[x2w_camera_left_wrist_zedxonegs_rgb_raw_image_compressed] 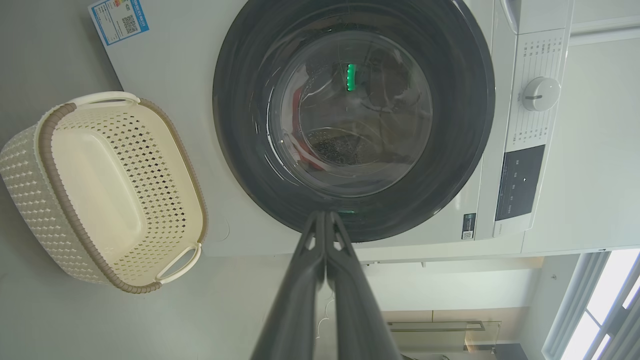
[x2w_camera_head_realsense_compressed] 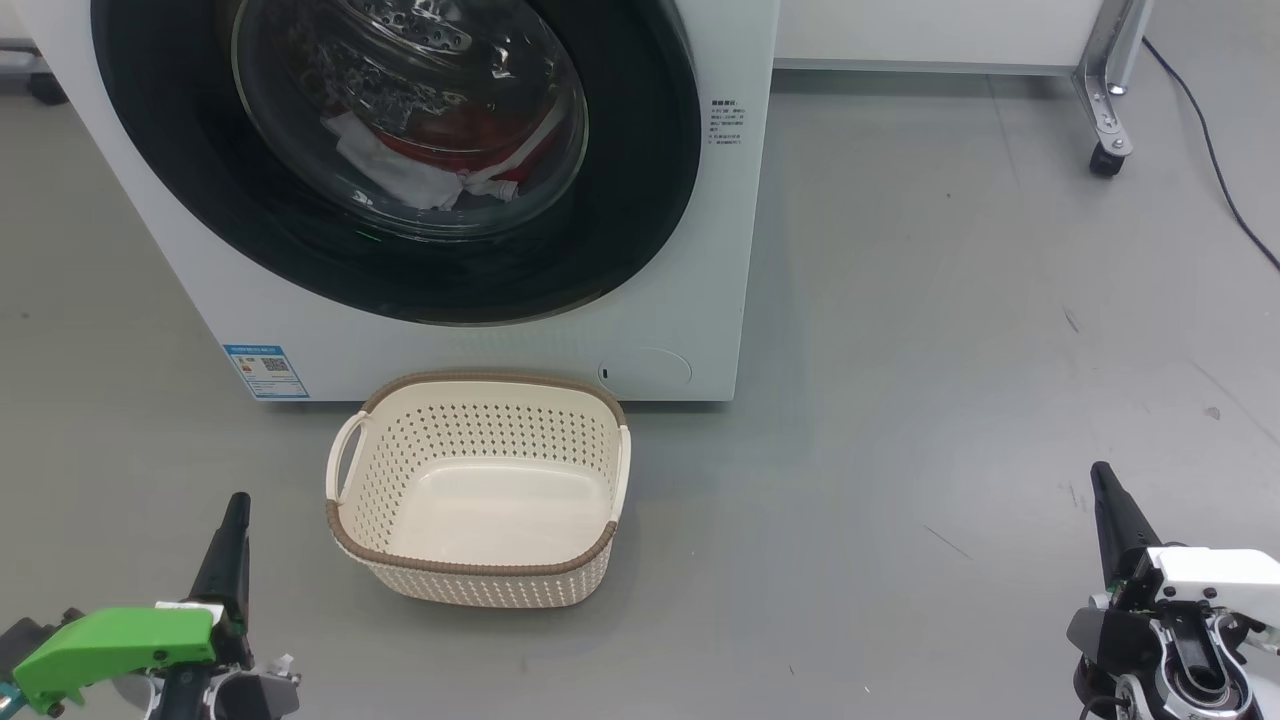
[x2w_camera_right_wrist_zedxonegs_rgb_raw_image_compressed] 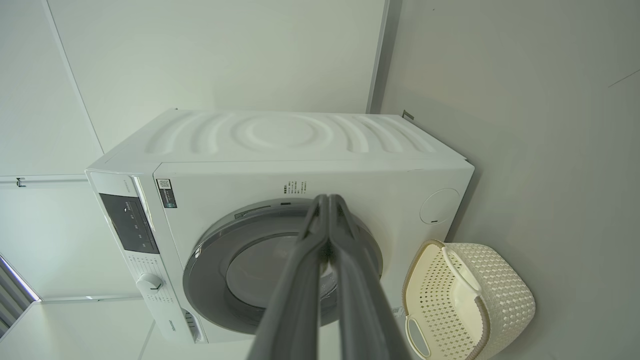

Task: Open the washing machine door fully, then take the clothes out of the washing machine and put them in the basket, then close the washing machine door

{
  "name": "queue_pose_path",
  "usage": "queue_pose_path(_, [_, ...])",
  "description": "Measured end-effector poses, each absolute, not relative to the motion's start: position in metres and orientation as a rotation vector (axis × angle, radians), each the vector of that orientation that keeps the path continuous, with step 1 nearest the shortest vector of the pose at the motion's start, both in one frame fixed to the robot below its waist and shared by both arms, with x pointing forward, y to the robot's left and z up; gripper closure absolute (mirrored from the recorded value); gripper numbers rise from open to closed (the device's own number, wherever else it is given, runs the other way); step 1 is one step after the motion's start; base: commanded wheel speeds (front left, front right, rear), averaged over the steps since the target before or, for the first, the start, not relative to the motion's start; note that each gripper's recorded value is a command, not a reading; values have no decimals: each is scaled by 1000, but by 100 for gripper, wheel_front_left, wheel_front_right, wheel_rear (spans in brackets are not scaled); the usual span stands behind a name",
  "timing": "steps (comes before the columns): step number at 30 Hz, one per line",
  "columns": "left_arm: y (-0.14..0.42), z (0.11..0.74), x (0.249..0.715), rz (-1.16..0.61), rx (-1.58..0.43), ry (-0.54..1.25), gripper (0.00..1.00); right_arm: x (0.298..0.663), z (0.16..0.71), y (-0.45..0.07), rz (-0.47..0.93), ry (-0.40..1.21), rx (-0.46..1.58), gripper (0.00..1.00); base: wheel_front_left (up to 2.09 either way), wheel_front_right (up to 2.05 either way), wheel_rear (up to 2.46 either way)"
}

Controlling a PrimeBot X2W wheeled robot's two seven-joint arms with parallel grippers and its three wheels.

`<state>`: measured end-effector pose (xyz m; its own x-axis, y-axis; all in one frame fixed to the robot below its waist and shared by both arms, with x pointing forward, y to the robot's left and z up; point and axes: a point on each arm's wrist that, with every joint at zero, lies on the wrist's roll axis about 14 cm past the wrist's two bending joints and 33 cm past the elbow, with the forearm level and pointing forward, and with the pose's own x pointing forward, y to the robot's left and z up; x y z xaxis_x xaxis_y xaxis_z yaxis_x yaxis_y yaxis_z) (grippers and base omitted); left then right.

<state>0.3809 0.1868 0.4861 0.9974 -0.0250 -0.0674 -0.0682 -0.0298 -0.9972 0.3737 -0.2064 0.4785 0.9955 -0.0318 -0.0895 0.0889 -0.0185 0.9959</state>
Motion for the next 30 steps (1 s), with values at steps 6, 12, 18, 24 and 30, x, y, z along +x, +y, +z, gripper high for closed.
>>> queue_pose_path(6, [187, 486, 381, 35, -1601, 73, 100, 374, 479, -206, -96, 44, 1587, 100, 0, 0, 0])
queue_pose_path(12, [187, 486, 381, 35, -1601, 73, 100, 374, 479, -206, -96, 45, 1587, 100, 0, 0, 0])
queue_pose_path(18, [187, 486, 381, 35, -1601, 73, 100, 374, 478, -206, -96, 45, 1587, 100, 0, 0, 0])
queue_pose_path(24, [187, 486, 381, 35, -1601, 72, 100, 374, 479, -206, -96, 44, 1587, 100, 0, 0, 0])
queue_pose_path(30, [187, 486, 381, 35, -1601, 72, 100, 374, 479, -206, -96, 44, 1587, 100, 0, 0, 0])
